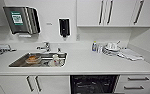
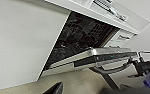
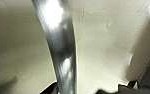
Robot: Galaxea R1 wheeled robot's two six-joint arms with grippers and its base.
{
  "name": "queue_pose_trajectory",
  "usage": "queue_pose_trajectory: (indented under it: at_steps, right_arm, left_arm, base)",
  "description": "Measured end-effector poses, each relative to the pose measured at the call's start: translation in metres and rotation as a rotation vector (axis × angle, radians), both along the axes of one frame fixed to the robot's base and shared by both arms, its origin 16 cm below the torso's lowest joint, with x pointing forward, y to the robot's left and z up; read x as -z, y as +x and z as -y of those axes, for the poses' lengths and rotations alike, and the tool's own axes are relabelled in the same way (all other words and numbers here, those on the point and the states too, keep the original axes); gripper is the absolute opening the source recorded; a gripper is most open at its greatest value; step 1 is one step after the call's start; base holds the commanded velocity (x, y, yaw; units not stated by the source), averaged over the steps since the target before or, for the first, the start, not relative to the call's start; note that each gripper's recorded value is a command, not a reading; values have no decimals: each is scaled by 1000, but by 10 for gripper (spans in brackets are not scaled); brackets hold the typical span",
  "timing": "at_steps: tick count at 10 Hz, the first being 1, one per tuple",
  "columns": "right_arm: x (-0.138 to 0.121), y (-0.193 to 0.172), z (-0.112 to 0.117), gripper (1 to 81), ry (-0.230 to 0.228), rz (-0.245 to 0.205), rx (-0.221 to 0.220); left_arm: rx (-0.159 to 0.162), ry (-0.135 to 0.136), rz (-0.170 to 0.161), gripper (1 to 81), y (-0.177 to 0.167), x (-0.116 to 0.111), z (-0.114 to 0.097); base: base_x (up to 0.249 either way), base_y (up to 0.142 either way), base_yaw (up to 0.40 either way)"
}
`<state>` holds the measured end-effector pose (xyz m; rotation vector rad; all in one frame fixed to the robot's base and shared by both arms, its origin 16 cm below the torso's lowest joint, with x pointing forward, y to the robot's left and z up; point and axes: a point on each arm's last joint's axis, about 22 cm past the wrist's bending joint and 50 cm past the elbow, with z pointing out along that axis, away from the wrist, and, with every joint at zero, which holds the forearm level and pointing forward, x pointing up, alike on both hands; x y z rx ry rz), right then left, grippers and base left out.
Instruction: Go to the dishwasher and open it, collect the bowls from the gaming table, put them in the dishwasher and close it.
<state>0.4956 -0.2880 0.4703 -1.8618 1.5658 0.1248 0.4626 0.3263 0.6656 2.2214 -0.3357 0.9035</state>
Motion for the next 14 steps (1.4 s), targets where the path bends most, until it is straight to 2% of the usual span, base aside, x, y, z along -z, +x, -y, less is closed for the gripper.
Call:
queue_pose_trajectory:
  at_steps: [1,3,5,7,9,10,12,13,14]
  right_arm:
    - [7,0,-2,811,8,7,15]
    - [26,-13,-10,811,6,-23,16]
    - [39,-32,-25,811,18,-60,-2]
    - [52,-49,-33,811,6,-109,-27]
    - [65,-69,-25,811,-15,-153,-27]
    - [64,-67,-25,811,-15,-148,-26]
    - [63,-63,-24,811,-36,-110,-70]
    - [67,-66,-19,811,-78,-76,-128]
    - [78,-74,-7,811,-140,-31,-204]
  left_arm:
    - [2,-1,-2,811,-1,1,1]
    - [2,0,-4,811,-1,2,1]
    - [1,11,-15,811,-4,6,-1]
    - [5,10,-20,811,-3,12,3]
    - [4,15,-30,811,-5,16,2]
    - [4,16,-30,811,-6,17,1]
    - [-3,24,-39,811,-6,23,-3]
    - [-11,37,-66,811,-14,36,-9]
    - [-25,60,-94,811,-20,52,-20]
  base:
    - [-81,0,0]
    - [-81,0,0]
    - [-81,0,0]
    - [-81,0,0]
    - [-38,0,0]
    - [0,0,0]
    - [0,0,0]
    - [0,0,0]
    - [0,0,0]
